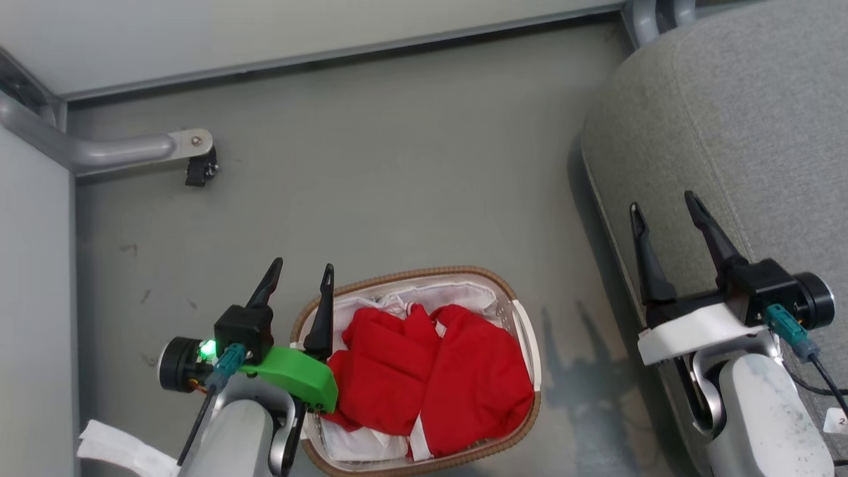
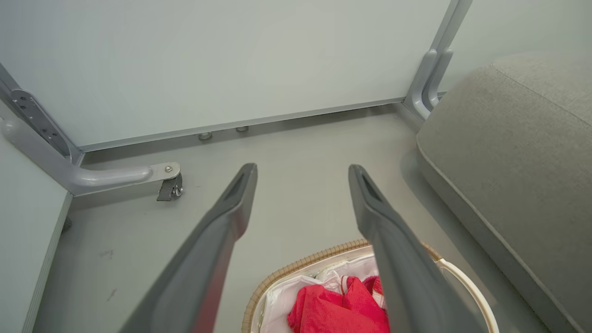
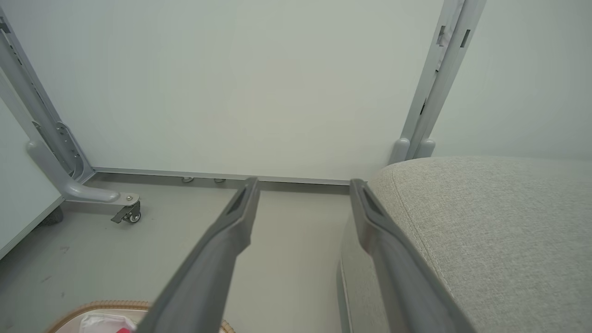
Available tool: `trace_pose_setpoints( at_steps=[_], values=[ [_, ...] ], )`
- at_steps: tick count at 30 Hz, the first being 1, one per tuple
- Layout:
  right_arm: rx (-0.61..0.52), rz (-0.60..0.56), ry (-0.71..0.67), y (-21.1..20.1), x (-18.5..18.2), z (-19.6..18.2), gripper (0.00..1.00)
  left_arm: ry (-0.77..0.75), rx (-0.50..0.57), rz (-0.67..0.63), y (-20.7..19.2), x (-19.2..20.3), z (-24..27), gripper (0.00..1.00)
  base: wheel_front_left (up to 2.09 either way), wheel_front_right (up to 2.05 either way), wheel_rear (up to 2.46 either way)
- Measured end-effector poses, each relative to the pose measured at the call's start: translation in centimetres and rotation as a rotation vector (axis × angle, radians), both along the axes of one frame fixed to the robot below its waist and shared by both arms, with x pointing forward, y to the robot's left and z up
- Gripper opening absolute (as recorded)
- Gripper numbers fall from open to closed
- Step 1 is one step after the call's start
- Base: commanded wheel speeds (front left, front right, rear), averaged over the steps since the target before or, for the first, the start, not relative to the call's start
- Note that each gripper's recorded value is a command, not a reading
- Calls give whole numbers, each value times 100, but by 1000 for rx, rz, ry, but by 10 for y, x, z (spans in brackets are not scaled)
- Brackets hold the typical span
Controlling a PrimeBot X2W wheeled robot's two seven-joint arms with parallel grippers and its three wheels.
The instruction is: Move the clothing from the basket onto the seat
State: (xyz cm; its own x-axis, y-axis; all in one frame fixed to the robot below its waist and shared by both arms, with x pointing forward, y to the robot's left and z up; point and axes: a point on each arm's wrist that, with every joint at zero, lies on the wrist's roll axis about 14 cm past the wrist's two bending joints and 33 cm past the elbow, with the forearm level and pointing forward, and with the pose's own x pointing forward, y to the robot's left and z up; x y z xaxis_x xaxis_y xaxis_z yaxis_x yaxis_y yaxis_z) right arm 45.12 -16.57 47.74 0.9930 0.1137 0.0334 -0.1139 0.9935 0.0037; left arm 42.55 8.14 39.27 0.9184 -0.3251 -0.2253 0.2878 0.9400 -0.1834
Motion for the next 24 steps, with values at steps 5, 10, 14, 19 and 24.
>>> trace_pose_setpoints(
  at_steps=[5, 10, 14, 19, 24],
  values=[
    [10, -8, 29, -3, 24, -21, 100, 115, 87, -136, -22, 9, -53, 100, 0, 0, 0],
    [25, -11, 70, -5, 45, -49, 100, 245, 203, -304, -36, 5, -117, 100, 0, 0, 0],
    [27, -8, 120, -5, 54, -77, 100, 356, 280, -456, -50, -13, -167, 100, 0, 0, 0],
    [26, -18, 183, -11, 55, -109, 100, 462, 336, -616, -65, -37, -213, 100, 0, 0, 0],
    [16, -34, 245, -19, 50, -136, 100, 511, 359, -718, -78, -44, -243, 100, 0, 0, 0]
  ],
)
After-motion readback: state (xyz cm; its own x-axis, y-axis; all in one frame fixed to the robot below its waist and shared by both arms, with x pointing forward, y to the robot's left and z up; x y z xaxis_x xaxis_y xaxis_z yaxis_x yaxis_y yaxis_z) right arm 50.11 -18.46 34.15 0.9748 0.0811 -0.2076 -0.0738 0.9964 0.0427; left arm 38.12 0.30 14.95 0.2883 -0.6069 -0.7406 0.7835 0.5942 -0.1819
